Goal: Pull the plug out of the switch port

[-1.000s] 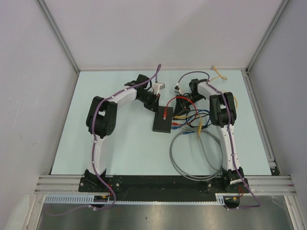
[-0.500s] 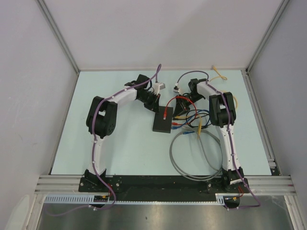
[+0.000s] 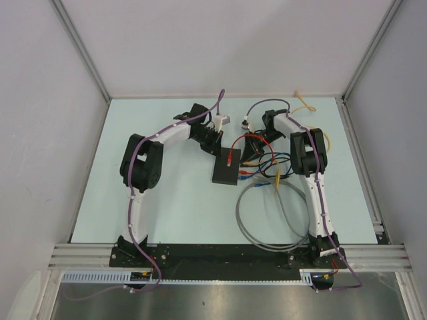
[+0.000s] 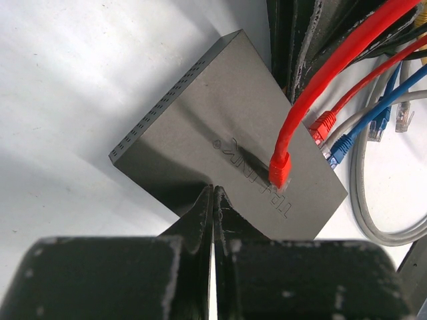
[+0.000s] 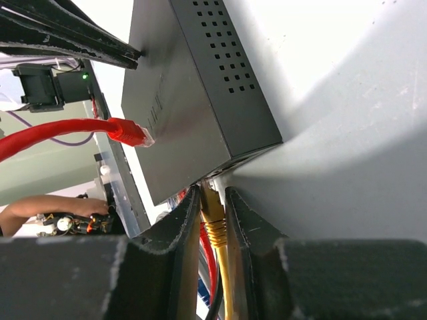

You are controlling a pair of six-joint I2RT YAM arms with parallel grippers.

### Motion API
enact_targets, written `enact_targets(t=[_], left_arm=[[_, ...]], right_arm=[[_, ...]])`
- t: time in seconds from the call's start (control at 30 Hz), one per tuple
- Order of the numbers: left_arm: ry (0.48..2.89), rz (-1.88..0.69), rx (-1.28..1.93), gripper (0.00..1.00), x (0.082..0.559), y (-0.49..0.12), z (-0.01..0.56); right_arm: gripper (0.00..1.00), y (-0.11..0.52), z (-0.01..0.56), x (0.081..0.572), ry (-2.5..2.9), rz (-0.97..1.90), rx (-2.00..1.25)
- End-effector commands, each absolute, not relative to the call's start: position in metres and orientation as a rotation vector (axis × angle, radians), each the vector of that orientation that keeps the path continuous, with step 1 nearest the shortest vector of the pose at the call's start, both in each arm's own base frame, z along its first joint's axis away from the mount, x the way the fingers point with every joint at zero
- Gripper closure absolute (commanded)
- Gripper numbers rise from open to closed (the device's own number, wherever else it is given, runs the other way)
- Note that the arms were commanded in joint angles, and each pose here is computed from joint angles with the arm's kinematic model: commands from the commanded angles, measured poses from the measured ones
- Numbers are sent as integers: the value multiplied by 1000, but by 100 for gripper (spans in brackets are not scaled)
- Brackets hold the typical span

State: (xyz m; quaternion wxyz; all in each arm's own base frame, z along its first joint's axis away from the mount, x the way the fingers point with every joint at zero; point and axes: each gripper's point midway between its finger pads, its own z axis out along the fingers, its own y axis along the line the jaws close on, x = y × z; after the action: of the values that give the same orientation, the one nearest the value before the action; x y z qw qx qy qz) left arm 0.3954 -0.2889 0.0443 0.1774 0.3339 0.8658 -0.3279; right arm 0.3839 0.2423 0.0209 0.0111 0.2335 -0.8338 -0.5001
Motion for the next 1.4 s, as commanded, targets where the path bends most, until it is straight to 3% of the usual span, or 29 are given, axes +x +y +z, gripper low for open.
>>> enact_targets(t=[0.0, 0.37, 0.67, 0.87, 1.07, 1.37], left_arm=[[2523, -788, 1007, 100, 389, -274, 12], [2529, -761, 1028, 100, 386, -271, 7], [2525, -768, 1010, 100, 390, -270, 7], [2531, -774, 1003, 100, 389, -268, 7], [2525, -778, 1013, 100, 390, -271, 6], [2517, -775, 1032, 100, 386, -275, 7]], right_arm=[[100, 230, -22, 382, -2638, -1422, 852], [100, 228, -24, 418, -2719, -1364, 836], [100, 210, -35, 384, -2663, -1272, 784], [100, 209, -31, 419, -2761, -1271, 814], [100, 207, -38, 394, -2696, -1238, 817], [100, 205, -33, 415, -2765, -1229, 851]])
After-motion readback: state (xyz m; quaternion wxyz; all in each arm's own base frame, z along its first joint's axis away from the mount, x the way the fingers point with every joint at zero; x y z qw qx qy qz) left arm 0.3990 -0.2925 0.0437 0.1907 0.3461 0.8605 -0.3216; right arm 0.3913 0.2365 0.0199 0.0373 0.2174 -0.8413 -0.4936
